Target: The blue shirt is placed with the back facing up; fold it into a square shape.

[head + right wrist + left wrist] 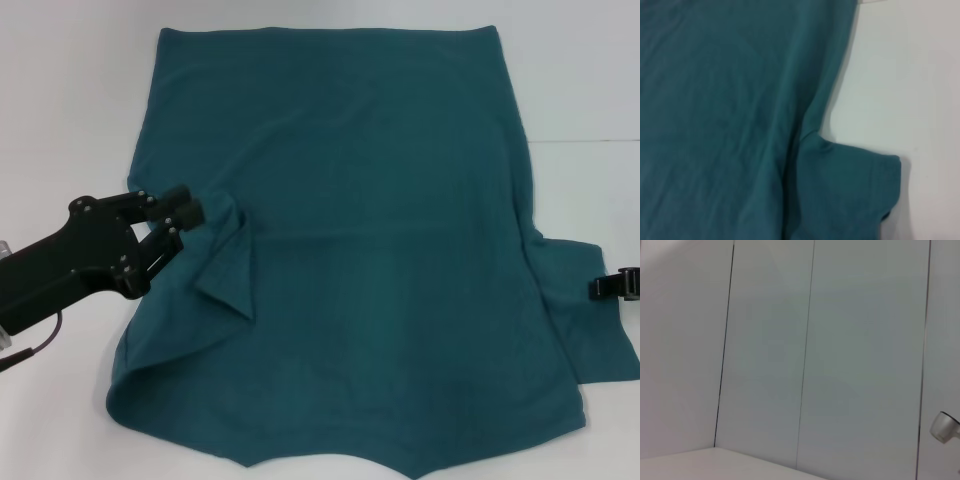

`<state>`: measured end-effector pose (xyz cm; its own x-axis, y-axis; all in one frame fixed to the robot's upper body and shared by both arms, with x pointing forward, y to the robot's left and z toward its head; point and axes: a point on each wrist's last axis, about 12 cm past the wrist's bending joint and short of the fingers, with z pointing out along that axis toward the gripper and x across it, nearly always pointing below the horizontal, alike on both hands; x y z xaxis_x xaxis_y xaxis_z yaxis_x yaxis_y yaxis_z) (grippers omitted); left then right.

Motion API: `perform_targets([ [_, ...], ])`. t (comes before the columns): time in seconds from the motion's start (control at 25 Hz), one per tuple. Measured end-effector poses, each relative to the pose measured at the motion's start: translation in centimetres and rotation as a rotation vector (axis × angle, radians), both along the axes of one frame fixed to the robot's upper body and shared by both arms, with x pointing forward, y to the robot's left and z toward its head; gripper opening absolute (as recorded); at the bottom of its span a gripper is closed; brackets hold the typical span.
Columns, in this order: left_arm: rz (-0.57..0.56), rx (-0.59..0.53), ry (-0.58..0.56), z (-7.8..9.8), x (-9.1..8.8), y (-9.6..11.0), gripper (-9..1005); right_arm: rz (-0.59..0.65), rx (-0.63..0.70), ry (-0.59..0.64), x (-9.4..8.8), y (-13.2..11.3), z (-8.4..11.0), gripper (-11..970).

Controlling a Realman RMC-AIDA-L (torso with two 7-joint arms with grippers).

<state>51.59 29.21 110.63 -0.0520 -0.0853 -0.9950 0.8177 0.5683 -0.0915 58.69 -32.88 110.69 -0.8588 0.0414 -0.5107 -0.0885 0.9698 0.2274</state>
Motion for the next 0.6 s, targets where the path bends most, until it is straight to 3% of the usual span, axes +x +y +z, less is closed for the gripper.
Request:
perform_targets([
  [0.6, 0.003, -0.008, 0.009, -0.25, -0.19, -0.01, 186, -0.002, 0.014, -0.019, 0.27, -0.11, -0.44, 507],
])
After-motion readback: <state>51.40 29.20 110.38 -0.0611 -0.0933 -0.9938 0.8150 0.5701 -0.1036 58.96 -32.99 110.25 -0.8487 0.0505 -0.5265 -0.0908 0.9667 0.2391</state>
